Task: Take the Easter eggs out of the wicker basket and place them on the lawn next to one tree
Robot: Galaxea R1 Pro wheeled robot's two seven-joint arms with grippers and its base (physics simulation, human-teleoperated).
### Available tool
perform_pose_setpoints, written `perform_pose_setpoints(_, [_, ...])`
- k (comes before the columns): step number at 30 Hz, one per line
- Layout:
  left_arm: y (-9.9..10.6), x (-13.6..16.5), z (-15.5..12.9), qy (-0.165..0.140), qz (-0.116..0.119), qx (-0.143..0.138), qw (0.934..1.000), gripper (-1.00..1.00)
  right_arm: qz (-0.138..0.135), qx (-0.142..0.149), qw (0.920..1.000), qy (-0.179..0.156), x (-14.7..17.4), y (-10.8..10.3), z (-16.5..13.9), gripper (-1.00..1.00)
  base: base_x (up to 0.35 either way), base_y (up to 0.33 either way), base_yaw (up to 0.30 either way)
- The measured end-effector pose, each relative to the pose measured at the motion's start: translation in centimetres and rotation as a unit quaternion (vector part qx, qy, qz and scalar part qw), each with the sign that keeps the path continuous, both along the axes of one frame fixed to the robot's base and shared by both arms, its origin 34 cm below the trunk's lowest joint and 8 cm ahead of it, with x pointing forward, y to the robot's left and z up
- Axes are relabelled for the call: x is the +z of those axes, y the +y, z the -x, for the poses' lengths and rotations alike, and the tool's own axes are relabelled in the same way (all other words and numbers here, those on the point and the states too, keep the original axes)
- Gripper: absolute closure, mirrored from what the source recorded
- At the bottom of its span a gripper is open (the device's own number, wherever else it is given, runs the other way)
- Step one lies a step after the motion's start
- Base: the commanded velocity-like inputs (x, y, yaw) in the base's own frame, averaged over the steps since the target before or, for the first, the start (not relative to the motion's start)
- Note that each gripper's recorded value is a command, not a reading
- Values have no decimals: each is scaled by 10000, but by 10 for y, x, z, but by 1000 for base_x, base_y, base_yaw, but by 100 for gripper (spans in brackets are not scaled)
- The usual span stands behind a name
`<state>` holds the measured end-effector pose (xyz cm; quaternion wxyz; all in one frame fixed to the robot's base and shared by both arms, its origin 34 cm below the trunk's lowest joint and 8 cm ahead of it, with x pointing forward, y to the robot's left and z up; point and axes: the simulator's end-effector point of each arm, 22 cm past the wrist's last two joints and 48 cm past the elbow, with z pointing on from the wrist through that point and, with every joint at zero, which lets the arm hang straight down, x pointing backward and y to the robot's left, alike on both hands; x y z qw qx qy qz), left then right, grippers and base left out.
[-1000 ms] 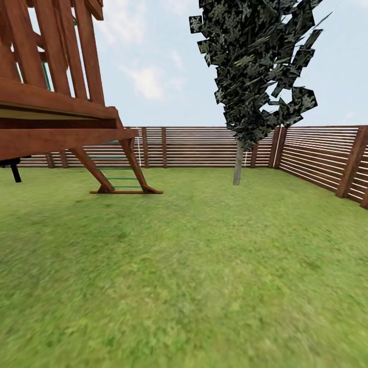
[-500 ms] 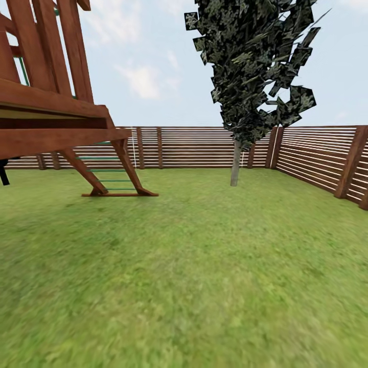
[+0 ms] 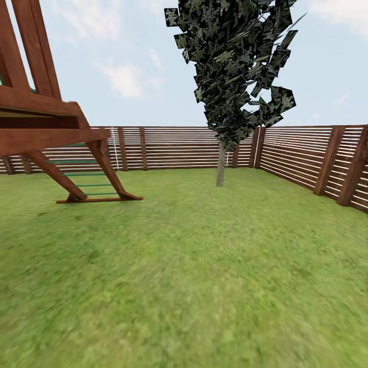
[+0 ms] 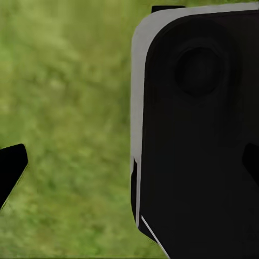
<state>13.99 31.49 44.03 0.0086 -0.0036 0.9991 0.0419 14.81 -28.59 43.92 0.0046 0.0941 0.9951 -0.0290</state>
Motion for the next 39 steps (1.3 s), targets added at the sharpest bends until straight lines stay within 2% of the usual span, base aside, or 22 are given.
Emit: perform_pose_setpoints(39, [0, 0, 0, 0, 0, 0, 10000, -100, 11, -3, 10000, 0, 0, -2, 0, -100, 327, 0, -2])
